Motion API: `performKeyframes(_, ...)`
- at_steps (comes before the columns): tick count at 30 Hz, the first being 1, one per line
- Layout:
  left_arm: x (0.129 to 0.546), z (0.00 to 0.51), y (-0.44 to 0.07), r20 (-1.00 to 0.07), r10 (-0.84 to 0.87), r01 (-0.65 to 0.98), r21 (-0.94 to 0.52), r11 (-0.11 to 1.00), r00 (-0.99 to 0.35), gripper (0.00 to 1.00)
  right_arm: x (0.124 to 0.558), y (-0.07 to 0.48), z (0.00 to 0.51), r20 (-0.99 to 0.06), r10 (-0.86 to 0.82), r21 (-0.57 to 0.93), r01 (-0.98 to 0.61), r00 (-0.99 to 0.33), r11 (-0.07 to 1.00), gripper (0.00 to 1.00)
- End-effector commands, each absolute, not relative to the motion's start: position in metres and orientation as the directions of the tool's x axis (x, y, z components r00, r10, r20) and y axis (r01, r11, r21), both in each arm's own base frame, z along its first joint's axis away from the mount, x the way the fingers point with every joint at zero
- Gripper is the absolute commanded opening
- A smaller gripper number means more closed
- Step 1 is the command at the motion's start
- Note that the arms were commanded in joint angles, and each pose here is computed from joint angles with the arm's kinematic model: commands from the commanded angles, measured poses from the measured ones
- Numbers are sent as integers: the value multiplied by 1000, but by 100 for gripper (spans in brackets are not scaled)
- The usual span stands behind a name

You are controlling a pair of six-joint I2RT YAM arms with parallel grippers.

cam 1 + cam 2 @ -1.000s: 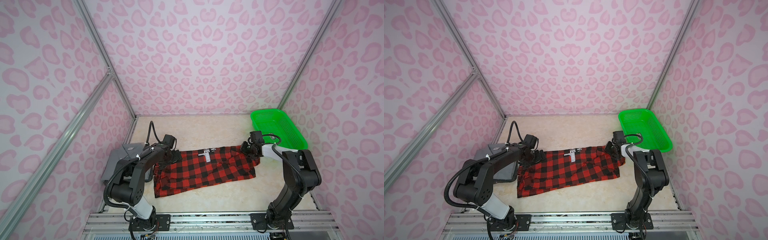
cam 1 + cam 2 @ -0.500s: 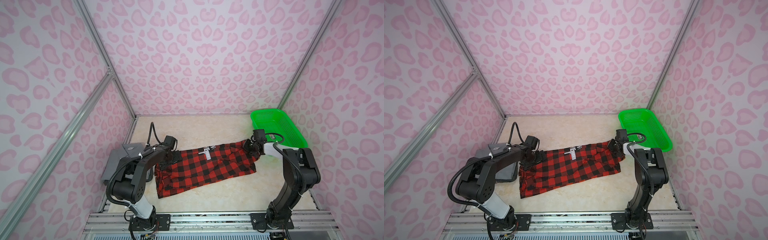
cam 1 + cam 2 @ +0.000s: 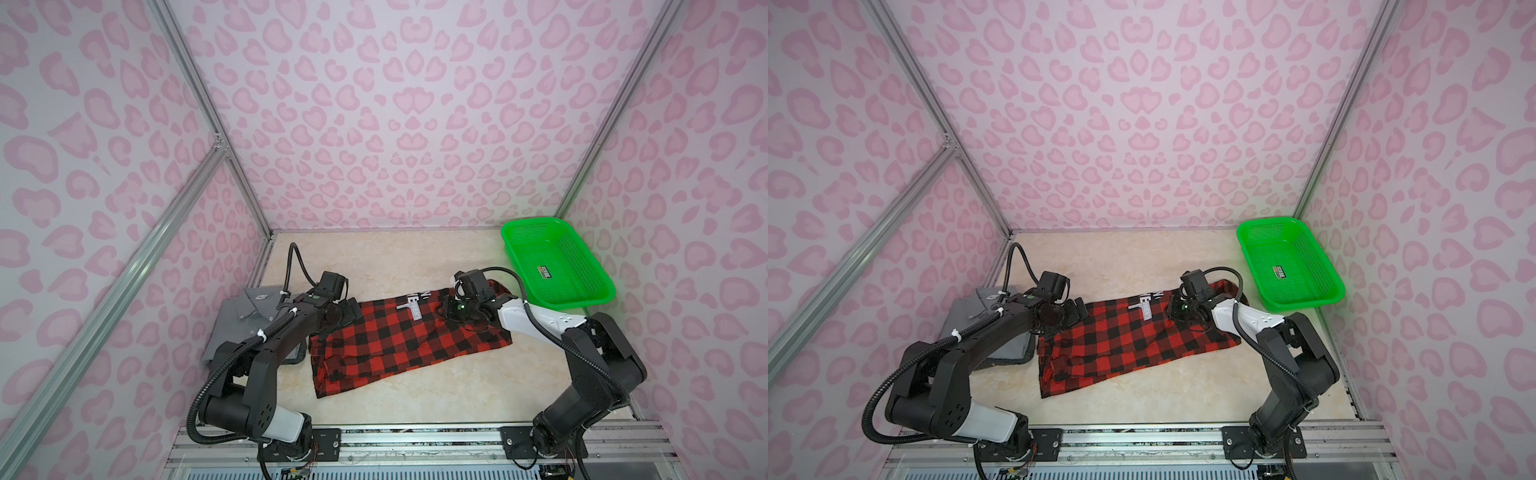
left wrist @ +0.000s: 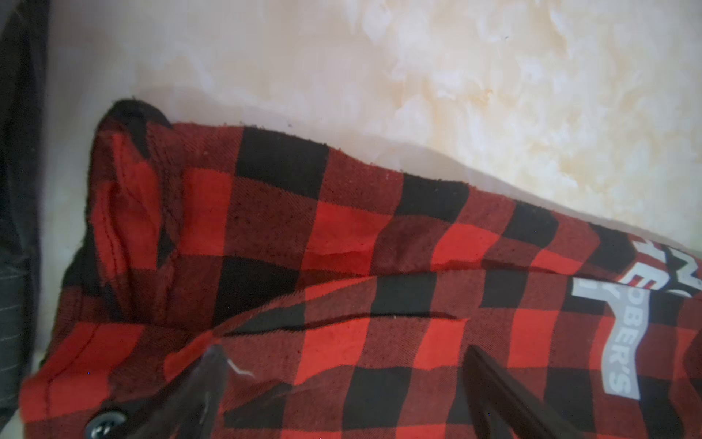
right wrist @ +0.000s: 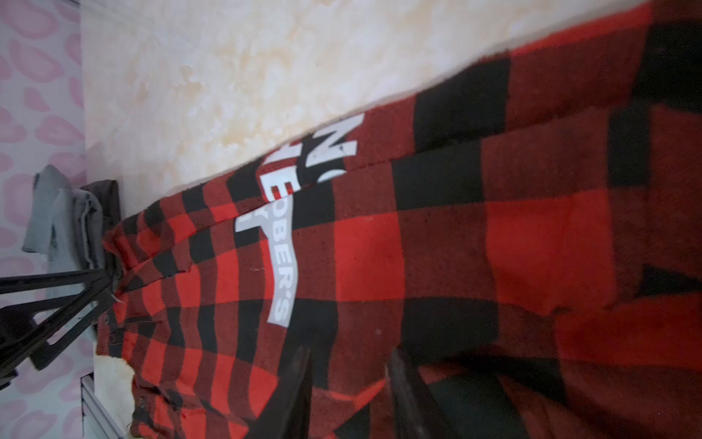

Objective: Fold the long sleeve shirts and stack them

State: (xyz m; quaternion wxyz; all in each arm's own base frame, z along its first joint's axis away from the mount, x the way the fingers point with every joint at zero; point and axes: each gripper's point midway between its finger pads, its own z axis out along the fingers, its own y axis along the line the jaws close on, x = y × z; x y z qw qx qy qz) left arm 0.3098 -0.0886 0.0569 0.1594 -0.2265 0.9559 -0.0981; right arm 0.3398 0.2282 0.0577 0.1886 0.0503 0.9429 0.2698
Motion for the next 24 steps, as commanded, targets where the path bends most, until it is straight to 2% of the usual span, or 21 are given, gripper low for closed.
performKeyframes(1,301,48,-91,-230,-477,-416,-268,869,-848,98,342,225,40,-314,215,505,29,-925,863,35)
performKeyframes(7,281,31,-96,-180,-499,-441,-283,852,-848,98,358,210,-1,-251,220,442,91,-943,892,35)
performKeyframes(11,262,23,-103,-161,-504,-450,-282,847,-849,98,379,207,-12,-249,208,401,95,-946,911,35)
performKeyframes(15,244,20,-117,-162,-502,-445,-288,848,-850,98,404,213,-14,-262,166,369,61,-951,927,35)
performKeyframes(24,196,12,-176,-161,-472,-401,-339,851,-867,98,460,269,0,-304,5,418,-129,-953,899,34)
